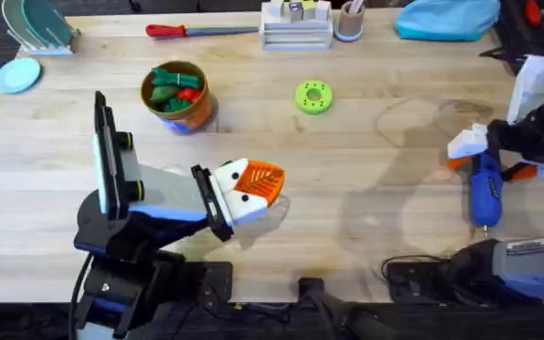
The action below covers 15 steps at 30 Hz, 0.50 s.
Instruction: Pick up the gripper from the table and insert it into the empty holder that is missing its gripper. Then pick up a screw, insert it into the mounting hole, and use the screwdriver to tighten it. Finally, clean up the table by picking up the vegetable and placing it into the bucket.
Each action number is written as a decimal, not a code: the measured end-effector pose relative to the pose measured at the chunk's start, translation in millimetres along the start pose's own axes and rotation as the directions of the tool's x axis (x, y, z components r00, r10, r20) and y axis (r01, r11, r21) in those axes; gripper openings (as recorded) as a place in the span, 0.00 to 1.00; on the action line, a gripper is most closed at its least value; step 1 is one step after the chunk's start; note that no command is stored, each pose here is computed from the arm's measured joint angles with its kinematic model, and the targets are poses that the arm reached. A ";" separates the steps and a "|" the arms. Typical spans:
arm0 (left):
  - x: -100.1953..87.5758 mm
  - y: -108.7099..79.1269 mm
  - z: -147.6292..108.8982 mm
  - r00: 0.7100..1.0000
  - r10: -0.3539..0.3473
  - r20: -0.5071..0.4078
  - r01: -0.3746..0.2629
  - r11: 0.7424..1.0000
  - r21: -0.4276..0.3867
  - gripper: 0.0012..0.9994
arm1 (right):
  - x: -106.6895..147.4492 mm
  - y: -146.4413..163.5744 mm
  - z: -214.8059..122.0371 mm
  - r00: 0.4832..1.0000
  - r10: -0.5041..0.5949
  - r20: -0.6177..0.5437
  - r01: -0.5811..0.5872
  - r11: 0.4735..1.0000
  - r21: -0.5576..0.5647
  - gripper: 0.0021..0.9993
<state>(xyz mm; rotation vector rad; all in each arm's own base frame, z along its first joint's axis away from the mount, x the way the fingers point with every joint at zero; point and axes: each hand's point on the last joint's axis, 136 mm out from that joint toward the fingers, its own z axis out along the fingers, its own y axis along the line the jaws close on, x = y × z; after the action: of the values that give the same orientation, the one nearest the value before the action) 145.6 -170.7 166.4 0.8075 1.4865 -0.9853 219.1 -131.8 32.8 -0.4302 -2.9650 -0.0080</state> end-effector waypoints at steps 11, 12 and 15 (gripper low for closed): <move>-0.1 0.7 0.0 1.000 0.000 0.000 0.000 1.000 -0.004 0.01 | -1.3 -1.0 -0.2 1.000 -0.018 0.005 0.018 1.000 0.000 0.62; 0.0 0.9 0.0 1.000 0.000 0.000 0.000 1.000 -0.005 0.01 | -1.4 -1.2 -0.2 1.000 -0.016 0.005 0.016 1.000 0.000 0.56; -0.1 1.3 0.0 1.000 0.000 0.001 0.000 1.000 -0.007 0.01 | -1.6 -1.6 -0.4 1.000 -0.018 0.006 0.018 1.000 0.002 0.45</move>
<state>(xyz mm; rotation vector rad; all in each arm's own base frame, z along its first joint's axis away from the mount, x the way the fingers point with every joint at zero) 146.8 -170.1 166.3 0.8018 1.4887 -0.9795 220.2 -133.8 33.0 -0.4034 -2.9744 -0.0053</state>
